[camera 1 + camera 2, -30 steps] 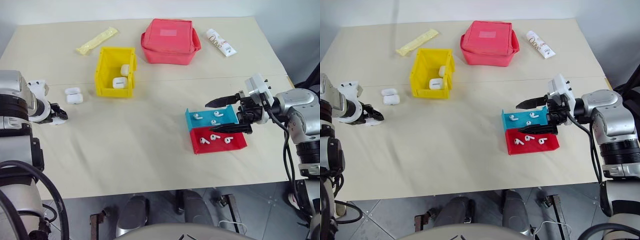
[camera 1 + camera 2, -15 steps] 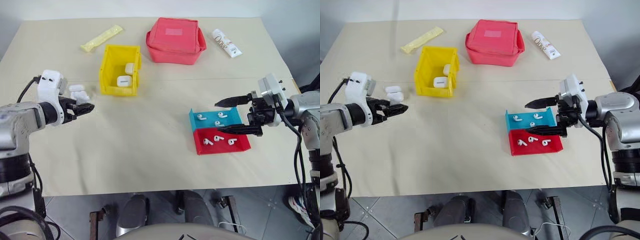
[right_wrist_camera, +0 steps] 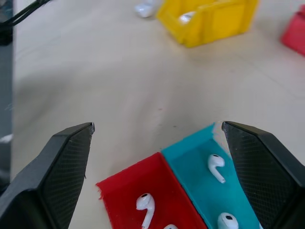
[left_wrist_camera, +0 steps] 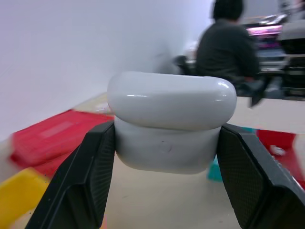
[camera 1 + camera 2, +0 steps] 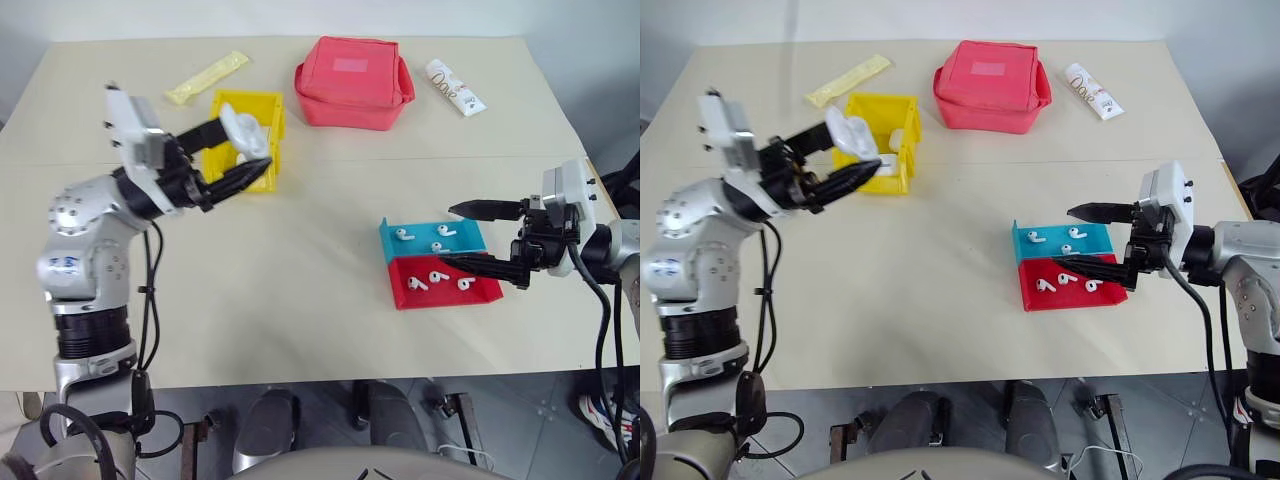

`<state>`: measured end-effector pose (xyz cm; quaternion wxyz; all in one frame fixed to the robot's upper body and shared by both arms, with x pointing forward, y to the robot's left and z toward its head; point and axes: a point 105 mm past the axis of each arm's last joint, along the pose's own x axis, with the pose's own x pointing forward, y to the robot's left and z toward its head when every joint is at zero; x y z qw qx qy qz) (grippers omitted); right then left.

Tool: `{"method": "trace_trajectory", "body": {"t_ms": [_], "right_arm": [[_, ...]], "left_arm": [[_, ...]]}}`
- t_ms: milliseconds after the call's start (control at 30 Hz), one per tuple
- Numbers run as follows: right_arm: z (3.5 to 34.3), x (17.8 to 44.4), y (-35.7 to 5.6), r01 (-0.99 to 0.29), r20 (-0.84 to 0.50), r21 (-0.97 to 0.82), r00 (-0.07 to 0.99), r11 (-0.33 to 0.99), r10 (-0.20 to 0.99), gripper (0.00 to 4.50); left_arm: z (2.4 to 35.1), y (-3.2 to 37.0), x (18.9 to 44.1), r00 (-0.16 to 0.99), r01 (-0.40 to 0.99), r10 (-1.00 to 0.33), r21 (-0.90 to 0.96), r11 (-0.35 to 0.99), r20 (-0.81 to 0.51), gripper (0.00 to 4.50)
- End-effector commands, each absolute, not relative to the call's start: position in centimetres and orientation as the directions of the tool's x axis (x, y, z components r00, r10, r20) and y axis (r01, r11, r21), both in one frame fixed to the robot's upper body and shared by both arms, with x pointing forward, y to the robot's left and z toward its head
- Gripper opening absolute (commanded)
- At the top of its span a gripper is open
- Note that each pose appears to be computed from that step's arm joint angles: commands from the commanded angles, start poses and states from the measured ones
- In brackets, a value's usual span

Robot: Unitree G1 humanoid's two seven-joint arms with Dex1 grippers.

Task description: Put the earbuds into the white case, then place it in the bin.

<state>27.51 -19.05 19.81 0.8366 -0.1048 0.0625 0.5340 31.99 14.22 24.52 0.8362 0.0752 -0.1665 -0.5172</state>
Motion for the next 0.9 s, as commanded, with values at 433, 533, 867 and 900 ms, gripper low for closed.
{"method": "trace_trajectory", "body": {"t_ms": [433, 533, 867, 900], "right_arm": [[19.1, 27.2, -20.4, -0.577, -0.085, -0.060, 0.816, 0.815, 0.571, 4.50], [18.4, 26.3, -20.3, -0.576, -0.122, -0.092, 0.816, 0.812, 0.565, 4.50], [15.7, 21.9, -21.1, -0.696, -0.421, -0.182, 0.693, 0.694, 0.585, 4.50], [15.7, 21.5, -21.1, -0.706, -0.437, -0.192, 0.683, 0.682, 0.584, 4.50]], "left_arm": [[20.8, 9.0, 30.8, 0.122, 0.920, -0.979, 0.352, 0.173, 0.162, 2.82], [20.6, 8.1, 30.6, 0.090, 0.924, -0.977, 0.349, 0.154, 0.192, 2.82], [18.0, 5.8, 28.9, 0.036, 0.941, -0.985, 0.326, 0.090, 0.168, 2.82], [17.9, 5.7, 28.7, 0.033, 0.942, -0.985, 0.325, 0.087, 0.167, 2.82]]}}
